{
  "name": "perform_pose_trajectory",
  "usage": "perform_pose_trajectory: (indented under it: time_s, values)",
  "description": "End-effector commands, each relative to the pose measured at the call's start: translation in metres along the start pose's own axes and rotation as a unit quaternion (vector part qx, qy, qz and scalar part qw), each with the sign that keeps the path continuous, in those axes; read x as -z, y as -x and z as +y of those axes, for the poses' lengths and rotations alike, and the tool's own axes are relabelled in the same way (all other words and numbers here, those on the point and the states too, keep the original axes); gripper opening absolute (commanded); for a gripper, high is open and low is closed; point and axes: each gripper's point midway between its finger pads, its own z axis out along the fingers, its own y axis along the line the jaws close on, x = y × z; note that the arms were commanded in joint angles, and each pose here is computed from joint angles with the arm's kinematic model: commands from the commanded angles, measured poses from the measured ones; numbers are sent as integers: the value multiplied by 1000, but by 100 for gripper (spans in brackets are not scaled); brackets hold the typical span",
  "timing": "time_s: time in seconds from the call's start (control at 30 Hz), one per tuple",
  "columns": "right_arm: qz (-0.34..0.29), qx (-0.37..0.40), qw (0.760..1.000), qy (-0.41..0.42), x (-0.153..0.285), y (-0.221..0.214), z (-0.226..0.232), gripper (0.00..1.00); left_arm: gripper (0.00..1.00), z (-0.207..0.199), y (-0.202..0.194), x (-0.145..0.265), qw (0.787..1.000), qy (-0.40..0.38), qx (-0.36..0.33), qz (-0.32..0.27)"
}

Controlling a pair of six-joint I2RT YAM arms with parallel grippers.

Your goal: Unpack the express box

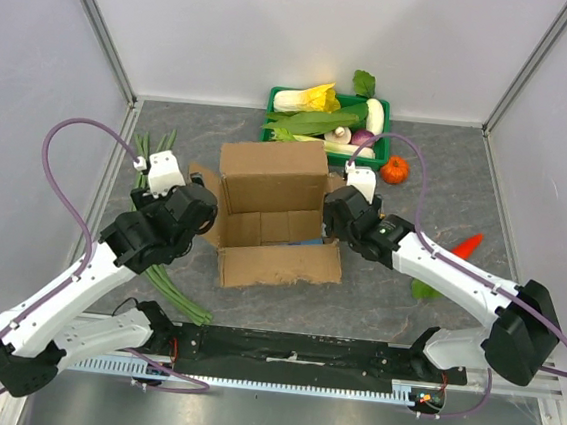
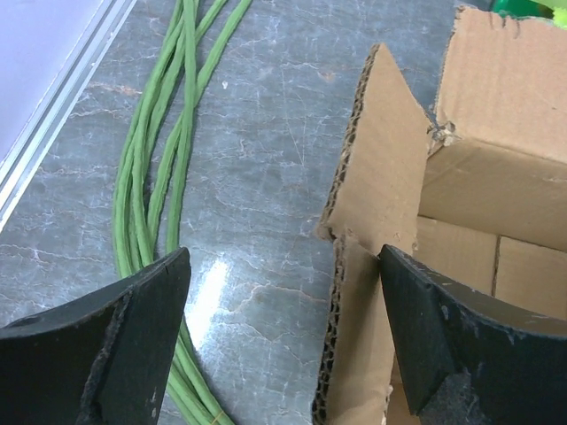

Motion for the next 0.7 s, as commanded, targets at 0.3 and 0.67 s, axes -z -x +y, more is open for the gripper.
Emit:
perform_pose_trajectory:
  time_s: [0.3,0.67]
  values:
    - [-8,-4,1000,14,-3,14,13,82,90,17,-39,-42,995,47,-18,85]
    - [-6,-4,1000,13,-4,13,14,82,75,-14,-38,-50,994,-18,7,108]
